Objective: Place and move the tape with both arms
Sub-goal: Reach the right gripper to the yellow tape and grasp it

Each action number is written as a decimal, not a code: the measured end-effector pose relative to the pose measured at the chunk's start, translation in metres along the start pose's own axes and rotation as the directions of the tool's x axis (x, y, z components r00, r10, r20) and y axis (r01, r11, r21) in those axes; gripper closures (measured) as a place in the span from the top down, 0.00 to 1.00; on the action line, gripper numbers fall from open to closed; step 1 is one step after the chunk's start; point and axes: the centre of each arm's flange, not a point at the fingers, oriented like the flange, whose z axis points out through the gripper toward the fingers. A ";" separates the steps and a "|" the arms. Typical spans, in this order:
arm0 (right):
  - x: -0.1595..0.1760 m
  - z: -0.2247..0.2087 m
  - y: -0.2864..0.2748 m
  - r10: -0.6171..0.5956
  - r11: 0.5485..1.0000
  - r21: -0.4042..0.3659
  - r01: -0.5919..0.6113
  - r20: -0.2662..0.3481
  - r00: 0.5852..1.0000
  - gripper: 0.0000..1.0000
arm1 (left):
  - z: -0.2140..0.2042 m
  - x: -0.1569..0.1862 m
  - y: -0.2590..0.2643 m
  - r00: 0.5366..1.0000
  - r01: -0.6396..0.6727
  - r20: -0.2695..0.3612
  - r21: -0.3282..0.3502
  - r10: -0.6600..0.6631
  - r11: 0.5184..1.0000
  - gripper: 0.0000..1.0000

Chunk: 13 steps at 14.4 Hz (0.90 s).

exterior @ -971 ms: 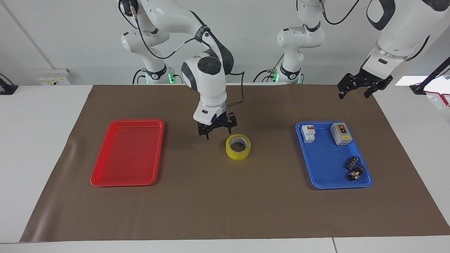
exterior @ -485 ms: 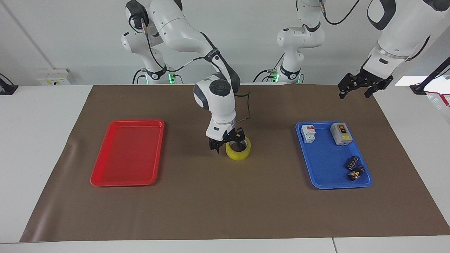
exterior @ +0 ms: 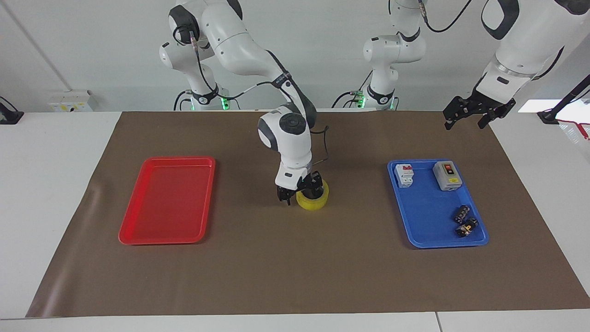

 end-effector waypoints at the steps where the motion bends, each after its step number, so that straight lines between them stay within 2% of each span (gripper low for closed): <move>1: -0.001 0.002 0.000 -0.009 1.000 -0.001 0.009 0.004 1.000 0.96 | 0.000 0.000 0.000 1.000 0.000 0.000 0.000 0.000 1.000 1.00; 2: -0.002 0.003 0.000 -0.020 1.000 -0.002 0.020 0.005 1.000 0.96 | 0.000 0.000 0.000 1.000 0.000 0.000 0.000 0.000 1.000 1.00; 3: -0.002 0.003 0.000 -0.027 1.000 -0.002 0.027 0.006 1.000 0.88 | 0.000 0.000 0.000 1.000 0.000 0.000 0.000 0.000 1.000 1.00; 5: -0.003 0.004 0.000 -0.033 0.999 -0.003 0.033 0.009 0.999 0.63 | 0.000 0.000 0.000 1.000 0.000 0.000 0.000 0.000 1.000 1.00; 9: -0.003 0.004 0.001 -0.032 0.999 -0.005 0.032 0.011 0.999 0.22 | 0.000 0.000 0.000 1.000 0.000 0.000 0.000 0.000 1.000 1.00; 11: -0.002 0.003 0.001 -0.032 0.999 -0.007 0.032 0.020 0.999 0.22 | 0.000 0.000 0.000 1.000 0.000 0.000 0.000 0.000 1.000 1.00; 13: 0.005 -0.014 0.002 -0.028 0.999 -0.020 0.029 0.067 0.997 0.22 | 0.000 0.000 0.000 1.000 0.000 0.000 0.000 0.000 1.000 1.00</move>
